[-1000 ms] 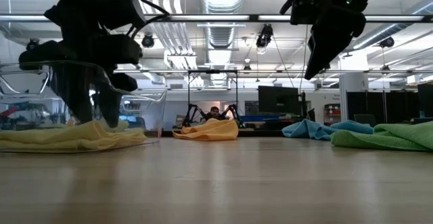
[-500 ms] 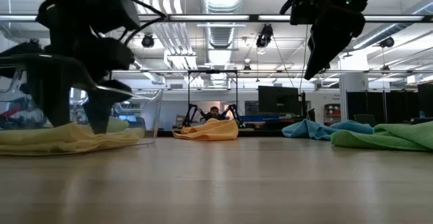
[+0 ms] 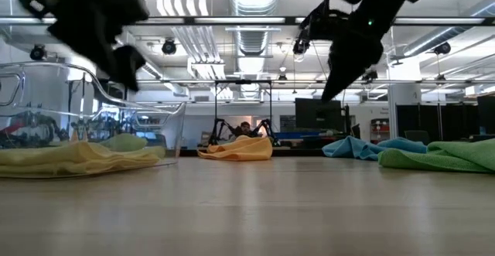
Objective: Fold microfiber towels
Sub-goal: Fold the right green microfiber towel on the table
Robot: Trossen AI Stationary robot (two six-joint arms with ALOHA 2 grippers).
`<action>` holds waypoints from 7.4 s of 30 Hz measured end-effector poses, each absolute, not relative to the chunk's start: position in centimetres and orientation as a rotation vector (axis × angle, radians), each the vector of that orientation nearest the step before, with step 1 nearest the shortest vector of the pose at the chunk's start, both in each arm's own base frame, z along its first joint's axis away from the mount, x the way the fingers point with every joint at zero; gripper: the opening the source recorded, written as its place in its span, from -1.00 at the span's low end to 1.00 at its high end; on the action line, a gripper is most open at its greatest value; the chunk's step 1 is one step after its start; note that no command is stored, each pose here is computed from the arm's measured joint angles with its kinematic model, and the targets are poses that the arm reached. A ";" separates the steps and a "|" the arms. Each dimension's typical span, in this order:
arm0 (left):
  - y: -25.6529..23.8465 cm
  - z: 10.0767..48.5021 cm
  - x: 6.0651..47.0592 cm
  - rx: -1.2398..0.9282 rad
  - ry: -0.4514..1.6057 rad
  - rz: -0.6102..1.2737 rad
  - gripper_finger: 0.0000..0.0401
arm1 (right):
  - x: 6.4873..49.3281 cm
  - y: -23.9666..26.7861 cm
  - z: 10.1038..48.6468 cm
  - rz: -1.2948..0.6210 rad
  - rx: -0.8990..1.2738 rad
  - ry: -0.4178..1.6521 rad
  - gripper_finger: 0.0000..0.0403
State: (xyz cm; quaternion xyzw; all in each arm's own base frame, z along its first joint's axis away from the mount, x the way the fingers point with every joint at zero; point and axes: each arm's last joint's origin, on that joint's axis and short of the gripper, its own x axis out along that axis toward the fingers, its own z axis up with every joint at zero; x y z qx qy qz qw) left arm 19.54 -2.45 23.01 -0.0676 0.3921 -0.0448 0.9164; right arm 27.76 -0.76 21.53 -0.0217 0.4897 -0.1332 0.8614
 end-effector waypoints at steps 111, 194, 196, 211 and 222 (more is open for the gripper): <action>-3.0 23.7 26.2 0.063 0.255 -0.017 0.28 | 27.6 6.8 19.4 -0.592 0.294 1.188 -0.95; -11.2 14.5 42.7 0.472 0.863 0.064 -0.49 | 26.5 1.6 36.4 -0.915 -0.013 1.067 -0.96; -11.0 15.0 42.6 0.468 0.854 0.075 -0.72 | 26.5 1.7 36.3 -0.911 -0.017 1.068 -0.96; -9.8 24.2 39.5 0.454 0.729 0.167 -1.00 | 24.7 7.2 37.0 -0.721 -0.085 1.009 -0.96; -10.7 34.7 31.5 0.410 0.517 0.080 -1.00 | 19.5 14.3 41.1 -0.345 -0.120 0.863 -0.96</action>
